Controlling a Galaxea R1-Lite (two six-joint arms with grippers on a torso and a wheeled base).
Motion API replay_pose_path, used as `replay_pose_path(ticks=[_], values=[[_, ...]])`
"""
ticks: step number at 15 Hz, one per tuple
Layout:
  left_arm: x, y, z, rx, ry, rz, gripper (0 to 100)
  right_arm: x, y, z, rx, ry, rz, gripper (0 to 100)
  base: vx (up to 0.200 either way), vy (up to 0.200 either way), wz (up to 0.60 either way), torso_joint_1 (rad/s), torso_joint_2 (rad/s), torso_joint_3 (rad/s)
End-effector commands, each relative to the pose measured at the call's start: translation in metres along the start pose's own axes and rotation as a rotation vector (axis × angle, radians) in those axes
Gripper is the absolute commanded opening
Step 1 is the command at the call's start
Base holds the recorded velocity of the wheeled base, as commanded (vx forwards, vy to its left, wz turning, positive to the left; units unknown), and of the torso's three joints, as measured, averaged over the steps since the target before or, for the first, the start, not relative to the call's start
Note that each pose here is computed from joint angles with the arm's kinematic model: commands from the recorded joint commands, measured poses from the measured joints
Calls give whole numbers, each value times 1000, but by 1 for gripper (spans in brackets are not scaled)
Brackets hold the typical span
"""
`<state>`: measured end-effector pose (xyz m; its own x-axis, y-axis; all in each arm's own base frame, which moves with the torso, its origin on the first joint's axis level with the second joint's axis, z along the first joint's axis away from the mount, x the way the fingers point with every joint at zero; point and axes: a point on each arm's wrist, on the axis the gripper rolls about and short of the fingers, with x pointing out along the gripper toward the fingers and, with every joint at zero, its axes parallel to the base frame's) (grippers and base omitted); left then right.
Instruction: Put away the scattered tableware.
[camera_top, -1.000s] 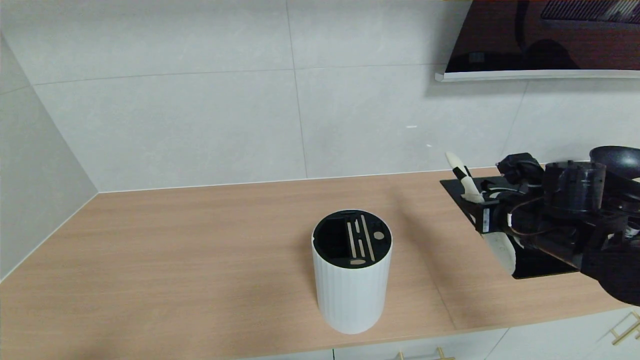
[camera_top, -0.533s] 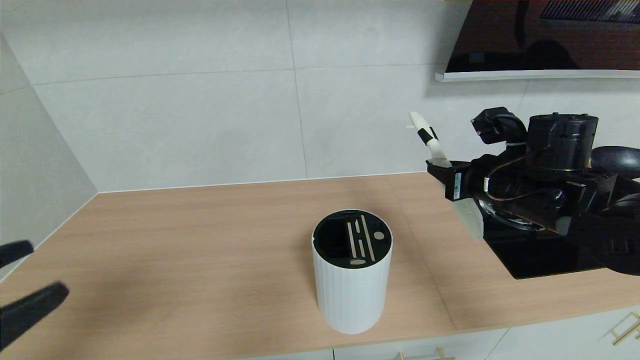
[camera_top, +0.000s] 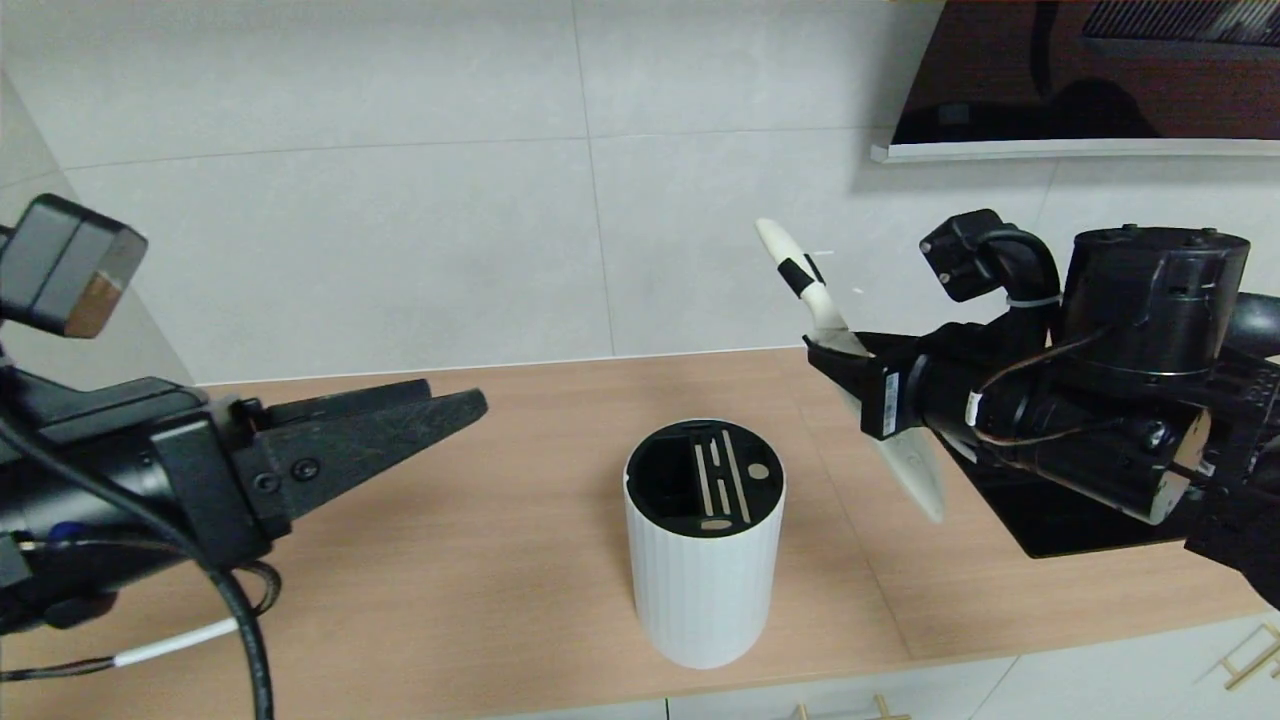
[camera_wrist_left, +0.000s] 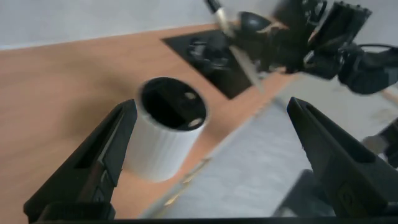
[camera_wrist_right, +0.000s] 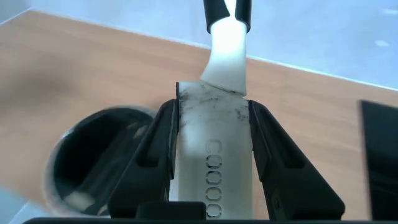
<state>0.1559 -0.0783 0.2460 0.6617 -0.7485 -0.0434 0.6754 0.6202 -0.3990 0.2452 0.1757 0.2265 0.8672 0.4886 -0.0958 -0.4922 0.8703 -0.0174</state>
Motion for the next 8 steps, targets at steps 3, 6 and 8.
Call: replay_pose_path(ticks=[3, 6, 8], values=[[33, 4, -15, -166, 34, -60, 100, -7, 24, -2, 4, 2, 80, 0, 0, 0, 0, 0, 0, 0], [45, 4, -11, -277, -28, -100, 100, -6, 49, -5, 64, 17, 160, 0, 0, 0, 0, 0, 0, 0], [56, 8, -13, -287, -72, -67, 100, -3, 61, -5, 109, 24, 195, 0, 0, 0, 0, 0, 0, 0]])
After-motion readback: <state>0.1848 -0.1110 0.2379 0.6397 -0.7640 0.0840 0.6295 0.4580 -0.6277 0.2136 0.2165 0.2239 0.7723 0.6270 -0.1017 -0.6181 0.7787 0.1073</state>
